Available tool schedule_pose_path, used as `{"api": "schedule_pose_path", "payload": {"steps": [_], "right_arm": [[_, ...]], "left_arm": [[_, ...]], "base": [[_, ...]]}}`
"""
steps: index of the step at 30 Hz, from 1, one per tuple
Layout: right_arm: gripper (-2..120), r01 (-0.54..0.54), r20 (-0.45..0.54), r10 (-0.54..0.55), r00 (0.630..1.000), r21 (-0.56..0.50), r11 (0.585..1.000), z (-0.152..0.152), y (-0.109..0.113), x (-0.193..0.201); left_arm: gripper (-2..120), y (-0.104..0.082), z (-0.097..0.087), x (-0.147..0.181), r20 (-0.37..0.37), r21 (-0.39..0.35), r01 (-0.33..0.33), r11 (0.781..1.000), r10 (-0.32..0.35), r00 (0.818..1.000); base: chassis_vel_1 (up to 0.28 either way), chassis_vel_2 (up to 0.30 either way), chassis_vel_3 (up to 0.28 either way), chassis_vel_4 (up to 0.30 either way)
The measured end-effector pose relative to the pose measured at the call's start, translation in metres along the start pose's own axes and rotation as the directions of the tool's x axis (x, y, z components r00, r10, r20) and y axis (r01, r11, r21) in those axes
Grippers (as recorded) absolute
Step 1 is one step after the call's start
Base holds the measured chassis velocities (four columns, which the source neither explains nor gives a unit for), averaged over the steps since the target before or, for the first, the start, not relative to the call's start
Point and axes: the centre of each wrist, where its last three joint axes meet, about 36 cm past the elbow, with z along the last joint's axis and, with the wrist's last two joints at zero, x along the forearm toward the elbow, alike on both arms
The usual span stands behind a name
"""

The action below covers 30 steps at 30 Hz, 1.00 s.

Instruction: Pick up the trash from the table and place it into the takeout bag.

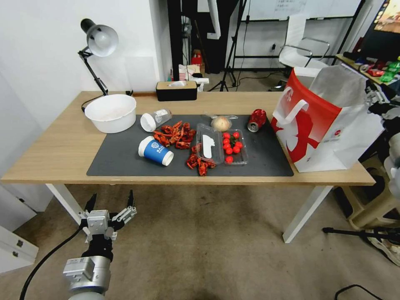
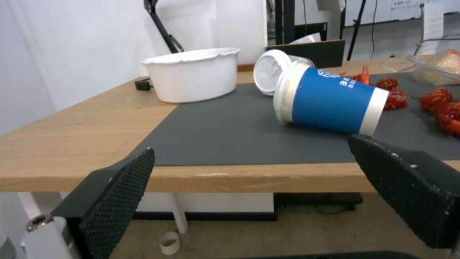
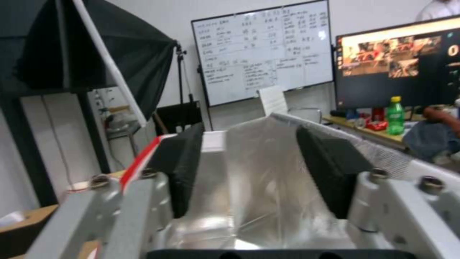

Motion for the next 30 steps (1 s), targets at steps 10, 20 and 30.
{"api": "schedule_pose_path", "payload": {"steps": [10, 20, 30], "right_arm": [[91, 0.163, 0.047, -0.158, 0.986, -0.127, 0.978, -0.008, 0.030, 0.031], [100, 0.296, -0.038, -0.297, 0.954, -0.046, 0.954, 0.044, 0.050, 0.077], [100, 0.315, -0.264, -0.295, 0.918, 0.035, 0.949, 0.119, 0.042, 0.135]], "left_arm": [[100, 0.003, -0.002, -0.001, 0.006, -0.003, 0.006, 1.000, -0.006, 1.000], [100, 0.003, -0.003, -0.001, 0.008, -0.001, 0.010, 1.000, -0.010, 1.000], [100, 0.005, 0.001, -0.002, 0.002, -0.002, 0.013, 1.000, -0.013, 1.000]], "base": [[0.000, 0.000, 0.000, 0.000], [0.000, 0.000, 0.000, 0.000], [0.000, 0.000, 0.000, 0.000]]}}
